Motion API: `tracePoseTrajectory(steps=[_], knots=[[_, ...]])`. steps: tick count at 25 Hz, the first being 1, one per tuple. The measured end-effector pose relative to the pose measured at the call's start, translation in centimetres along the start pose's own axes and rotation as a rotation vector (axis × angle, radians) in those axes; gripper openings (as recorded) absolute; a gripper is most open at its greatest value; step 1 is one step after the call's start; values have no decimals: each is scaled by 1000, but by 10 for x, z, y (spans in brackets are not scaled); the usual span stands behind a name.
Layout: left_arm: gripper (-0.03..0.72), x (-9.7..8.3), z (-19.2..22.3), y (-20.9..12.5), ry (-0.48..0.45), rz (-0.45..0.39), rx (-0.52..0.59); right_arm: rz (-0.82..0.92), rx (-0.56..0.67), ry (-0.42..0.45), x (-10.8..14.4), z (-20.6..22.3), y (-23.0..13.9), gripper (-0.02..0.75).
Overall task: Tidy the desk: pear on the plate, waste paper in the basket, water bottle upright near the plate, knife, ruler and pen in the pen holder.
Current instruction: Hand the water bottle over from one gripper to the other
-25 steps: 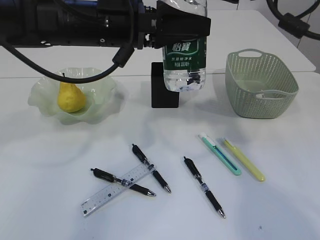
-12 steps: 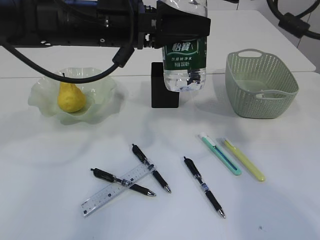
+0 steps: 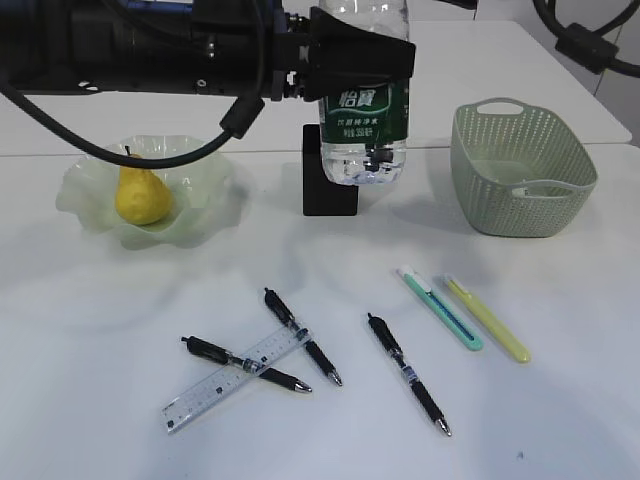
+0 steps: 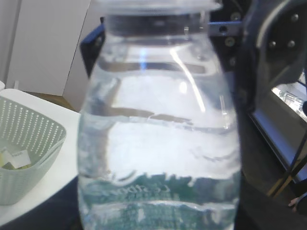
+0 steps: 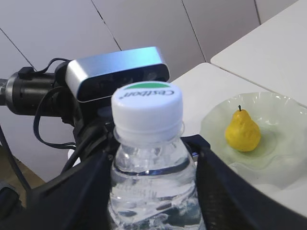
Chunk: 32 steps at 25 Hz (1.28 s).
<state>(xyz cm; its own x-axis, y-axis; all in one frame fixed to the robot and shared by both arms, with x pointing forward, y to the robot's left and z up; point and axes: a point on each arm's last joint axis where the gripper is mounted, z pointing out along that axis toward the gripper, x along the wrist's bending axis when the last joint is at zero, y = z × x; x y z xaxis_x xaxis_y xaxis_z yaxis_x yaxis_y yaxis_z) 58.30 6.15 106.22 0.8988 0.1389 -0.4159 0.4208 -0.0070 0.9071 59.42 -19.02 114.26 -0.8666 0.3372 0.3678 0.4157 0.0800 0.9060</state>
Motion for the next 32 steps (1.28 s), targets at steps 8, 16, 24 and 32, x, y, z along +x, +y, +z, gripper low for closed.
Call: tracePoseTrajectory(steps=[8,16,24,32], knots=[[398,16,-16,3,80,6,-2,17,-29,10,5,-2,6,442],[398,17,-39,16,133,68,12,72,142,-57,-1,-3,-10,491],[398,19,-73,28,199,135,51,124,374,-202,0,-15,-25,493],[398,14,-109,40,275,164,119,346,564,-461,-11,-30,-43,493]])
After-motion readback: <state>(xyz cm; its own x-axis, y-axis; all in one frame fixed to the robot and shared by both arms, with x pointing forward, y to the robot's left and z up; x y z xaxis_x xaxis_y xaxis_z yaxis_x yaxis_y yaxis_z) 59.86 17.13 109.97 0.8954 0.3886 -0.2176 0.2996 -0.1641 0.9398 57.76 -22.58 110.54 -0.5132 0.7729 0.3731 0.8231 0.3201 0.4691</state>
